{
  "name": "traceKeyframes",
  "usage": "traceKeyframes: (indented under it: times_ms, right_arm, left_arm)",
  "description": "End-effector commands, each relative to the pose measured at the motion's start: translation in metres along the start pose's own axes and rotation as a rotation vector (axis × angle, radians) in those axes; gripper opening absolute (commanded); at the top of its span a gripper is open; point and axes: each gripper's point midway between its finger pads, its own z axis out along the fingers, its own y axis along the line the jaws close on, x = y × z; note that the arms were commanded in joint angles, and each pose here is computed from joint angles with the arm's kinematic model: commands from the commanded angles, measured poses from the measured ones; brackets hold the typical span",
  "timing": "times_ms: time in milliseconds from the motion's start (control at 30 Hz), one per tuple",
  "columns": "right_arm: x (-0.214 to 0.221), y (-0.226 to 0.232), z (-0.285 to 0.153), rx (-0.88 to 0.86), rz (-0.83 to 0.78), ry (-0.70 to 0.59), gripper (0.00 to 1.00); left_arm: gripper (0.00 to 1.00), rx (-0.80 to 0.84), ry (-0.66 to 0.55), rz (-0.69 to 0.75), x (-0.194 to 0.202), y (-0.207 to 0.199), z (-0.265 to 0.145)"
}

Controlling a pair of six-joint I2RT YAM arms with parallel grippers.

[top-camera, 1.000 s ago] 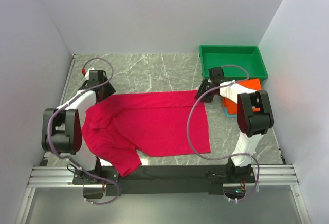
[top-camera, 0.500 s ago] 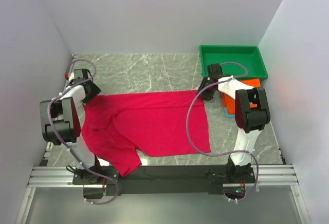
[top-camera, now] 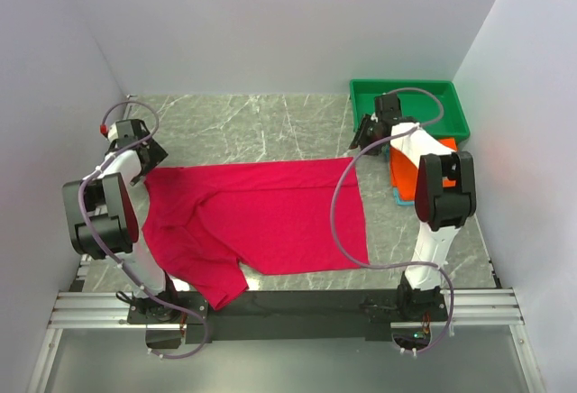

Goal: Fold and stack the t-shirts
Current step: Fold the tshirt

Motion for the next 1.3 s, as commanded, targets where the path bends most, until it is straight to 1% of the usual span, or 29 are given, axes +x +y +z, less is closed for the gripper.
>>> traceKeyframes:
  times_ms: [0,33,133,300,333,400,567,700,800,933,967,1000,1033,1067,1100,1133,1200,1267]
  right_arm:
    - [-0.012,-0.006,0.007,-0.008,-0.064,0.002,0.49]
    - [-0.006,-0.008,0.011,-0.004,-0.071,0.029,0.49]
    - [-0.005,-0.005,0.017,-0.03,-0.101,0.054,0.49]
    - [-0.001,-0.004,0.024,-0.044,-0.113,0.076,0.48]
    - [0.0,-0.005,0.026,-0.04,-0.112,0.084,0.48]
    - [0.002,-0.005,0.027,-0.043,-0.109,0.09,0.46]
    - [0.007,-0.005,0.031,-0.058,-0.109,0.113,0.42]
    - [0.011,-0.004,0.033,-0.068,-0.107,0.124,0.39]
    - [0.014,-0.005,0.036,-0.067,-0.108,0.136,0.35]
    - [0.015,-0.007,0.038,-0.063,-0.106,0.139,0.28]
    - [0.014,-0.006,0.037,-0.067,-0.108,0.135,0.24]
    - [0.015,-0.007,0.038,-0.066,-0.109,0.138,0.22]
    - [0.014,-0.006,0.038,-0.066,-0.109,0.138,0.2]
    - [0.014,-0.006,0.038,-0.065,-0.111,0.14,0.13]
    - [0.014,-0.006,0.038,-0.06,-0.112,0.142,0.1]
    - [0.013,-0.008,0.038,-0.054,-0.11,0.139,0.05]
    - [0.011,-0.008,0.038,-0.047,-0.111,0.13,0.01]
    - [0.011,-0.01,0.037,-0.045,-0.103,0.127,0.0]
  left_arm:
    - [0.9,0.035,-0.068,0.05,-0.021,-0.004,-0.002]
    - [0.9,0.041,-0.063,0.067,-0.019,-0.004,0.0]
    - [0.89,0.051,-0.031,0.109,-0.01,-0.004,0.006]
    - [0.86,0.037,0.006,0.127,-0.001,-0.001,0.015]
    - [0.85,0.034,0.019,0.13,0.003,0.0,0.018]
    - [0.83,0.023,0.036,0.132,0.007,0.002,0.023]
    - [0.75,0.006,0.055,0.133,0.012,0.004,0.027]
    - [0.73,-0.028,0.057,0.136,0.014,0.011,0.031]
    - [0.69,-0.042,0.051,0.122,0.012,0.012,0.032]
    - [0.68,-0.032,0.048,0.08,0.008,0.011,0.032]
    - [0.68,-0.026,0.047,0.072,0.007,0.01,0.031]
    - [0.67,-0.02,0.042,0.063,0.005,0.009,0.03]
    - [0.64,-0.021,0.039,0.06,0.003,0.009,0.029]
    - [0.63,-0.02,0.036,0.055,0.002,0.01,0.029]
    - [0.58,-0.017,0.034,0.048,0.001,0.009,0.028]
    - [0.55,-0.016,0.037,0.046,0.001,0.009,0.028]
    - [0.49,-0.013,0.033,0.031,-0.001,0.01,0.03]
    - [0.43,-0.006,0.032,0.021,-0.003,0.011,0.031]
